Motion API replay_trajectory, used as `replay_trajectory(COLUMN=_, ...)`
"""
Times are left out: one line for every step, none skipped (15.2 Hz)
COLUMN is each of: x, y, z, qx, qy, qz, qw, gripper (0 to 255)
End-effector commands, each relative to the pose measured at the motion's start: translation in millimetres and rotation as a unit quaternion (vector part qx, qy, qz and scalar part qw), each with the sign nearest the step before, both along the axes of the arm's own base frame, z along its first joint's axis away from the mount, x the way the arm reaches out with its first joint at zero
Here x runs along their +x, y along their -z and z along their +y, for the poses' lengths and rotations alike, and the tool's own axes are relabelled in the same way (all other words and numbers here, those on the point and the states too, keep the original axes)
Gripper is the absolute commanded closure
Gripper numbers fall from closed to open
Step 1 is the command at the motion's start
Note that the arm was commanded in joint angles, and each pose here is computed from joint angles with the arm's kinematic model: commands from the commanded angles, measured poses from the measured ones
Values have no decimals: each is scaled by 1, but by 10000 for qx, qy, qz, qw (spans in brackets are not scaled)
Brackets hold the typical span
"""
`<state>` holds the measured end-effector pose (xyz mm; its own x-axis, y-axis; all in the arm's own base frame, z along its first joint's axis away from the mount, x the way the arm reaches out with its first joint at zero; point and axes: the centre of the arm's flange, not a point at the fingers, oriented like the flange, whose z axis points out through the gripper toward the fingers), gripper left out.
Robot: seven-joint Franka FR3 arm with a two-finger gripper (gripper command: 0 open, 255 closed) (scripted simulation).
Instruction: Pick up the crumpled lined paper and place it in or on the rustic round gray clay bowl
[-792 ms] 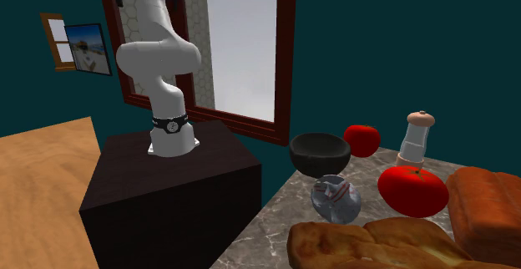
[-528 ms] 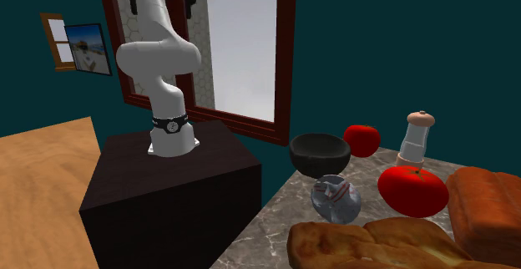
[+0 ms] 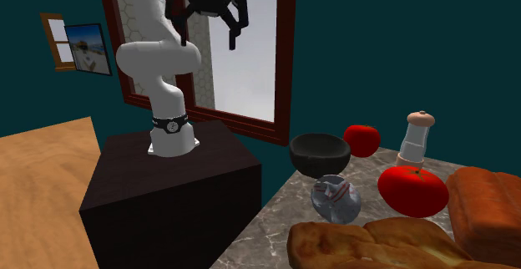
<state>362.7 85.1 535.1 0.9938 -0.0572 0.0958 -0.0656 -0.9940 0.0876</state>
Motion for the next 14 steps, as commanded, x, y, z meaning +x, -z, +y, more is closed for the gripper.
replay_trajectory(x=14, y=15, z=22, qx=-47, qy=4, qz=28, qw=10000, gripper=0)
replay_trajectory(x=20, y=22, z=33, qx=-73, qy=5, qz=44, qw=10000, gripper=0)
replay_trajectory(x=26, y=30, z=43, qx=-99, qy=7, qz=60, qw=9999, gripper=0)
replay_trajectory(x=31, y=38, z=53, qx=-125, qy=8, qz=76, qw=9999, gripper=0)
replay_trajectory(x=37, y=46, z=63, qx=-151, qy=9, qz=92, qw=9998, gripper=0)
replay_trajectory(x=43, y=53, z=73, qx=-177, qy=10, qz=108, qw=9998, gripper=0)
replay_trajectory(x=49, y=61, z=83, qx=-203, qy=11, qz=124, qw=9997, gripper=0)
replay_trajectory(x=54, y=69, z=93, qx=-229, qy=13, qz=139, qw=9996, gripper=0)
replay_trajectory(x=60, y=78, z=103, qx=-255, qy=14, qz=155, qw=9996, gripper=0)
replay_trajectory(x=66, y=86, z=113, qx=-281, qy=15, qz=171, qw=9995, gripper=0)
replay_trajectory(x=71, y=94, z=122, qx=-306, qy=16, qz=187, qw=9994, gripper=0)
replay_trajectory(x=77, y=102, z=132, qx=-332, qy=17, qz=203, qw=9992, gripper=0)
replay_trajectory(x=83, y=111, z=142, qx=-358, qy=18, qz=219, qw=9991, gripper=0)
replay_trajectory(x=88, y=119, z=152, qx=-384, qy=20, qz=235, qw=9990, gripper=0)
